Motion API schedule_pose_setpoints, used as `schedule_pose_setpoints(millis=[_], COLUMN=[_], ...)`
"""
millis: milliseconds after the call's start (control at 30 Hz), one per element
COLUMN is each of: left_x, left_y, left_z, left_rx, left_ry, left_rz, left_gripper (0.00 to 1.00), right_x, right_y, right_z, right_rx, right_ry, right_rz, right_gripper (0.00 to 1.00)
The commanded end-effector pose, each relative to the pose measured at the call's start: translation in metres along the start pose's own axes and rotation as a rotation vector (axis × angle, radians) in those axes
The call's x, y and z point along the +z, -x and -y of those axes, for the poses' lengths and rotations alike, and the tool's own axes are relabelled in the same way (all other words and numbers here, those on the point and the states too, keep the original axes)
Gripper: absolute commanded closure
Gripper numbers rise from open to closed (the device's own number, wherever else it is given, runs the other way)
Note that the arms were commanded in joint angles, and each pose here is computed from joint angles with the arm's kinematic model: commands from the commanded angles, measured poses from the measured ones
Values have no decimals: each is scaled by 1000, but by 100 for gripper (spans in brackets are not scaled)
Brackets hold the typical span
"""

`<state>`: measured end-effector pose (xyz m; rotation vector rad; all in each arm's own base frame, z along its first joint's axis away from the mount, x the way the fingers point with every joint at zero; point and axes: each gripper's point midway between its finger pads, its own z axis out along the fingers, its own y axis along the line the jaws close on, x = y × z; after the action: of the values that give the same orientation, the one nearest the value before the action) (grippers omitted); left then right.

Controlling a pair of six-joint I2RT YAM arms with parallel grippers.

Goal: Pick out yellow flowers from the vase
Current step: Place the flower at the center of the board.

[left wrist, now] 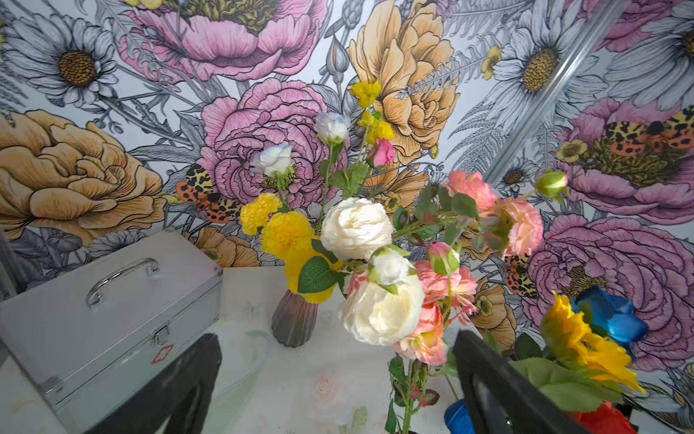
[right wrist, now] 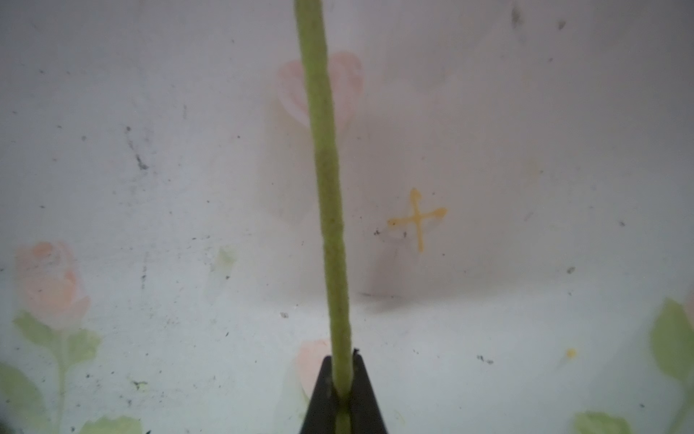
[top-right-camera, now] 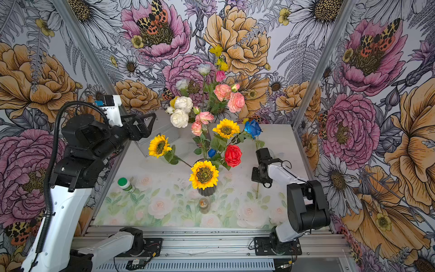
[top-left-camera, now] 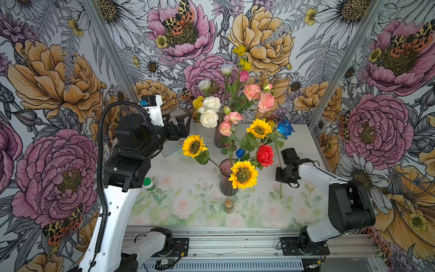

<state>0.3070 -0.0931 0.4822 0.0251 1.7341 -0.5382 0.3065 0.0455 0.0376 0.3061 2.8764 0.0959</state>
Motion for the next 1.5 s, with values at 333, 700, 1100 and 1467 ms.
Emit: schedule_pose_setpoints(millis=[333, 700, 1100, 1467], left_x=[-9, -2, -10, -27], left_y=[-17, -78, -119, -169], left_z=[-33, -63, -75, -45], left_rx=[-94, -238, -340, -324], left_ry=[88, 108, 92, -96], left_rz=[4, -119, -180, -260], left_gripper=[2, 1, 1, 2], right_x=[15, 15, -17, -76], right_y=[15, 19, 29, 52], right_z=[-4, -3, -12, -26], right_rx=[-66, -71, -66, -55], right_ry=[-83, -95, -45, 40], right_rz=[0, 7, 99, 251], right_gripper=[92, 80, 41, 1])
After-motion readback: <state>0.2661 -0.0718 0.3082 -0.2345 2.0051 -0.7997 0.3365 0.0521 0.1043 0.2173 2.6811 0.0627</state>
